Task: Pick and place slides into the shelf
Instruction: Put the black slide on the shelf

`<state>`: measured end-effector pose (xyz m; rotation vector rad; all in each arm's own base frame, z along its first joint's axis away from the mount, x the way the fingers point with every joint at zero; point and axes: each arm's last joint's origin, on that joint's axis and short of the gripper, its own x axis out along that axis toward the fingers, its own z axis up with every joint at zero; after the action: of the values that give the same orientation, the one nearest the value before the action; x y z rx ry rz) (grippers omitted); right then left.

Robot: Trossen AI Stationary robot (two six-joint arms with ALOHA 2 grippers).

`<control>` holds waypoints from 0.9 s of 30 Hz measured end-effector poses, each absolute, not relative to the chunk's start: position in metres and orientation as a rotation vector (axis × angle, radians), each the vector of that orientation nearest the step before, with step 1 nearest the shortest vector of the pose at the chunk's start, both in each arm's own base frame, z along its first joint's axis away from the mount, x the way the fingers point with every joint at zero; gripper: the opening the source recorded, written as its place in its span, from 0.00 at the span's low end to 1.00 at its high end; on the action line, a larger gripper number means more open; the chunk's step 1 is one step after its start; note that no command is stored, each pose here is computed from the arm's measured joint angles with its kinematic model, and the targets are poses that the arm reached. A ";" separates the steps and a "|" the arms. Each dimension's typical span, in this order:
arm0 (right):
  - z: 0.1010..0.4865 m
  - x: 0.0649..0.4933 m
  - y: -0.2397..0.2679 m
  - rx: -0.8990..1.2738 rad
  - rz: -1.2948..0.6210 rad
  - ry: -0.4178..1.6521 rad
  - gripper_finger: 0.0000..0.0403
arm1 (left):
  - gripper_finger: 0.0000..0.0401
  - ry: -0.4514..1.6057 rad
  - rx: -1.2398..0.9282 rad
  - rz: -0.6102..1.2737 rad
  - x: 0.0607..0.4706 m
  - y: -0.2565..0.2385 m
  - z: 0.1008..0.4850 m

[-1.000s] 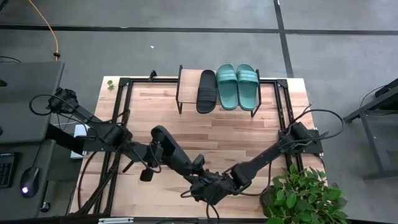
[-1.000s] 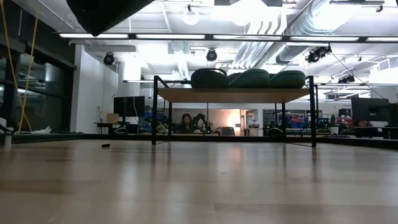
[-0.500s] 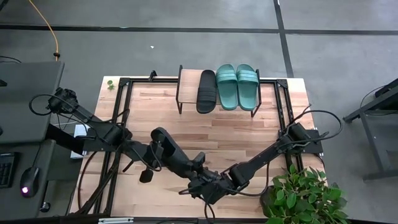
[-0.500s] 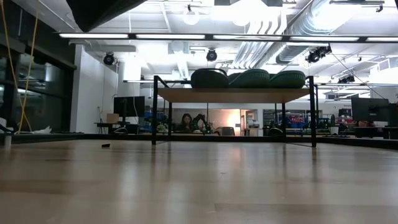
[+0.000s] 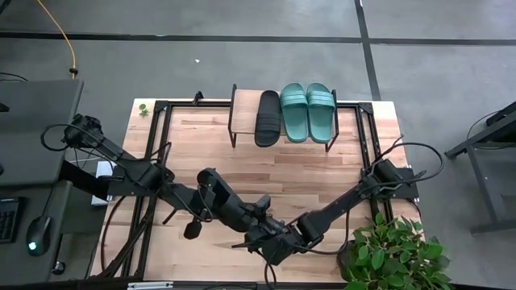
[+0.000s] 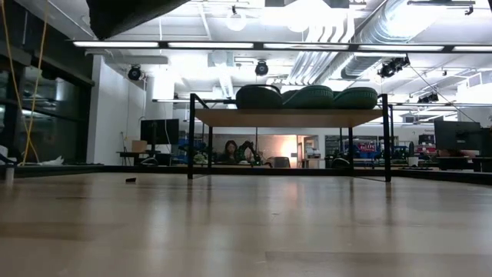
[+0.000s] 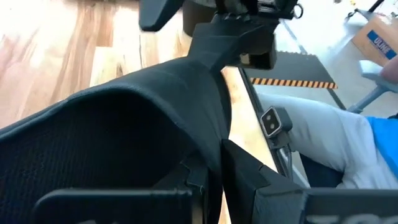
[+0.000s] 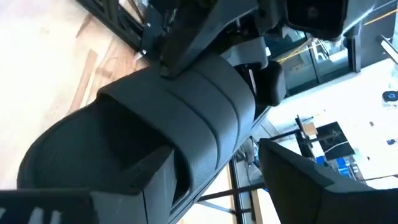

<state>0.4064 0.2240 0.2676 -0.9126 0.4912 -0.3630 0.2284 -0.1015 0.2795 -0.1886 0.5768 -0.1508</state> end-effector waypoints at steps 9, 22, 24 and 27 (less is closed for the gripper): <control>0.268 0.407 0.224 -0.903 -0.364 0.483 0.52 | 0.06 0.556 -0.204 -0.180 0.236 -0.106 0.277; 0.261 0.417 0.224 -0.855 -0.275 0.445 0.38 | 0.06 0.545 -0.201 -0.201 0.236 -0.107 0.278; 0.261 0.417 0.224 -0.852 -0.270 0.442 0.32 | 0.06 0.543 -0.185 -0.208 0.236 -0.107 0.278; 0.261 0.418 0.224 -0.849 -0.275 0.438 0.21 | 0.06 0.543 -0.181 -0.209 0.236 -0.107 0.278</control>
<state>0.4175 0.2242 0.2614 -0.8488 0.4381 -0.2754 0.2363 -0.1069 0.2783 -0.1809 0.5428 -0.2092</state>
